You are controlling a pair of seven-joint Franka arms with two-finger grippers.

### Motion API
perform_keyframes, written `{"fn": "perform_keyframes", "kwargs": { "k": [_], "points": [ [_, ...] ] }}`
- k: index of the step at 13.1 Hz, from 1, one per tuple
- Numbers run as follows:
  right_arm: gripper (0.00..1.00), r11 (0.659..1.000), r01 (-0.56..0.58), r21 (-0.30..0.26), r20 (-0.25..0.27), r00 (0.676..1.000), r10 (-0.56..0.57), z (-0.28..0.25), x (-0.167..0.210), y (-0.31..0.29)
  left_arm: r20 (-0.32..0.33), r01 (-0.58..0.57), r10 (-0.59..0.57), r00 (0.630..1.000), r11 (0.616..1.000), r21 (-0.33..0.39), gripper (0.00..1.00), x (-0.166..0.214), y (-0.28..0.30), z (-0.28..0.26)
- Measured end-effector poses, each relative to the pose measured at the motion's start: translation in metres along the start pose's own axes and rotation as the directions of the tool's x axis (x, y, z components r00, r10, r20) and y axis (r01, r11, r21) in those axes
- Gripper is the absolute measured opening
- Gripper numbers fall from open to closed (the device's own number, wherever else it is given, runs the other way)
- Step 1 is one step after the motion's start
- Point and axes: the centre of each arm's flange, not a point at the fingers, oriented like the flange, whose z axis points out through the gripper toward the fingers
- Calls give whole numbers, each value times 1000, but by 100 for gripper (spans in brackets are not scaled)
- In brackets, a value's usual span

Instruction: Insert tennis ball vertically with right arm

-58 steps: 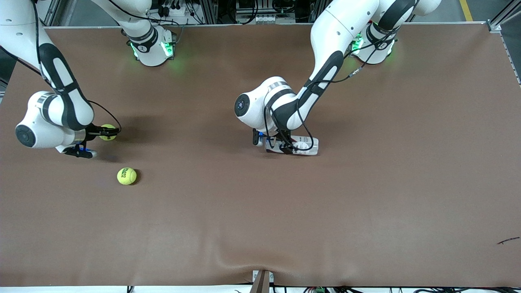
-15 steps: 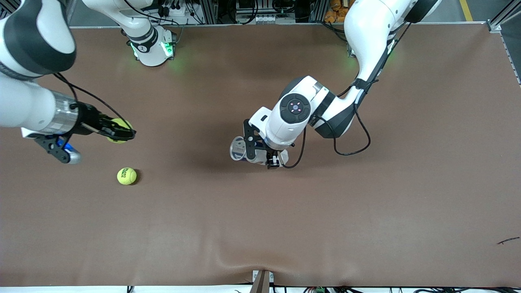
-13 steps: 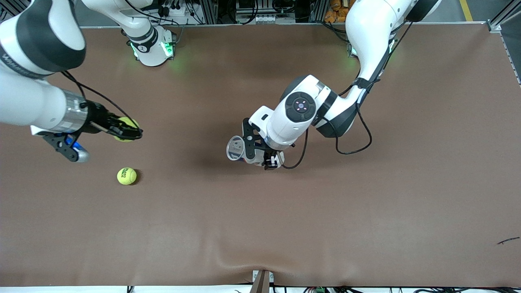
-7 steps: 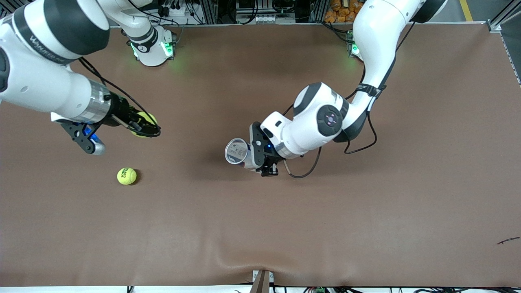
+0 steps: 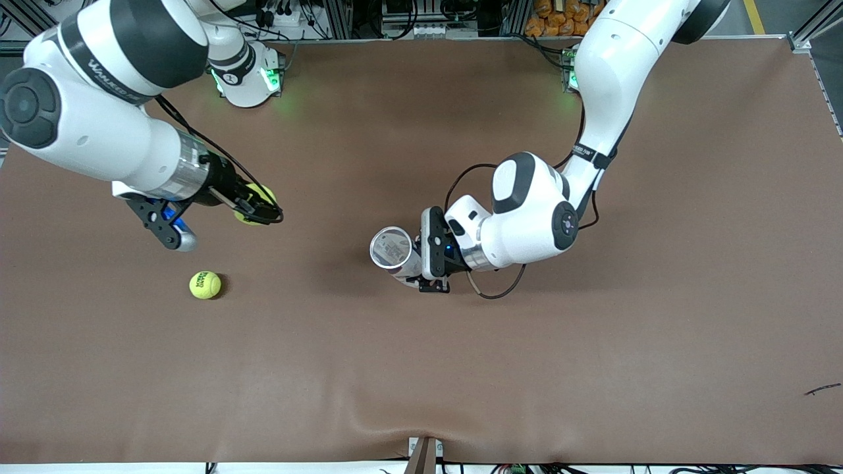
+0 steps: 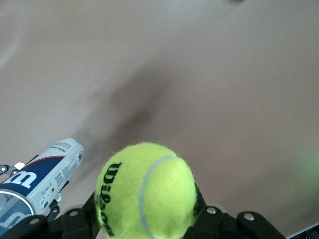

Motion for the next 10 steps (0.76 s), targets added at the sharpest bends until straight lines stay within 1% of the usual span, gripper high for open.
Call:
{"fn": "perform_keyframes", "kwargs": {
  "k": [3,5,7,8,9,10],
  "points": [
    [69,997,-76,32,-14,997,76,10,-22,-27,-73,-13,13,997,1000,5,72,-19,1,9],
    [69,994,-101,50,-19,995,102,16,-33,-42,-134,1,1,991,1000,16,73,-36,5,24],
    [69,988,-125,88,-27,991,128,21,-42,-55,-221,15,-10,975,1000,19,73,-58,15,53],
    [69,983,-141,116,-31,989,146,25,-49,-64,-253,27,-22,967,999,18,73,-68,23,70],
    [69,978,-157,137,-32,986,163,29,-56,-72,-262,38,-33,964,999,11,73,-76,31,85],
    [69,975,-171,145,-29,984,177,35,-63,-79,-258,47,-45,965,999,3,73,-81,37,93]
  ]
}}
